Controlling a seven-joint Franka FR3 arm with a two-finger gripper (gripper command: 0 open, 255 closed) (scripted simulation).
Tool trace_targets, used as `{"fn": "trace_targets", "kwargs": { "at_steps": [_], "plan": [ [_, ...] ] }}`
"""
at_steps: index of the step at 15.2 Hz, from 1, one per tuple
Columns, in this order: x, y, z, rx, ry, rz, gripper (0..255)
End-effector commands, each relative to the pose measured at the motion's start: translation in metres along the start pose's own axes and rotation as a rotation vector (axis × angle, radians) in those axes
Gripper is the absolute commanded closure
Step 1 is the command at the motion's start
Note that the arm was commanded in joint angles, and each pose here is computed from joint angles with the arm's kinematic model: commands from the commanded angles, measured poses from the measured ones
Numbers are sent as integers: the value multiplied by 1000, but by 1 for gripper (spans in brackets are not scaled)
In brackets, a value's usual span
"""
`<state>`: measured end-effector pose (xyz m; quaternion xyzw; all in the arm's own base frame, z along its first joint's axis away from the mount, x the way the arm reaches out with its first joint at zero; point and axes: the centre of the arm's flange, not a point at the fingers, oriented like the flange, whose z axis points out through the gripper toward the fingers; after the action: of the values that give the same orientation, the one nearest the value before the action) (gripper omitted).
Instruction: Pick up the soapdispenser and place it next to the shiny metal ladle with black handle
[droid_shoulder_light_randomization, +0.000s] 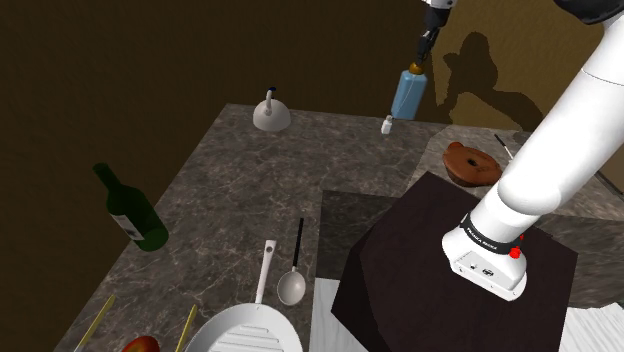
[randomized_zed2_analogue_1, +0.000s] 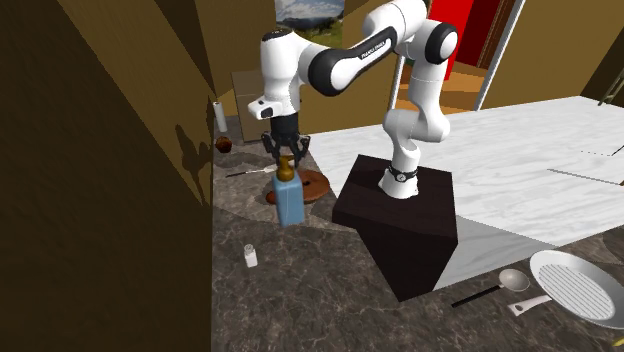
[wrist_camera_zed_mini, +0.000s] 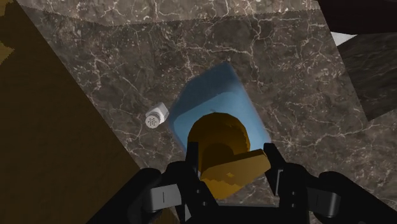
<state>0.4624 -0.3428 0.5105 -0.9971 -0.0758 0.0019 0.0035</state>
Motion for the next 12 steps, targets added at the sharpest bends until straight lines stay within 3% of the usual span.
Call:
{"fn": "trace_targets", "kwargs": {
  "at_steps": [1,12],
  "plan": [
    [-1,0,-11,0,0,0,255],
    [-1,0,-69,0,0,0,255]
  ]
}}
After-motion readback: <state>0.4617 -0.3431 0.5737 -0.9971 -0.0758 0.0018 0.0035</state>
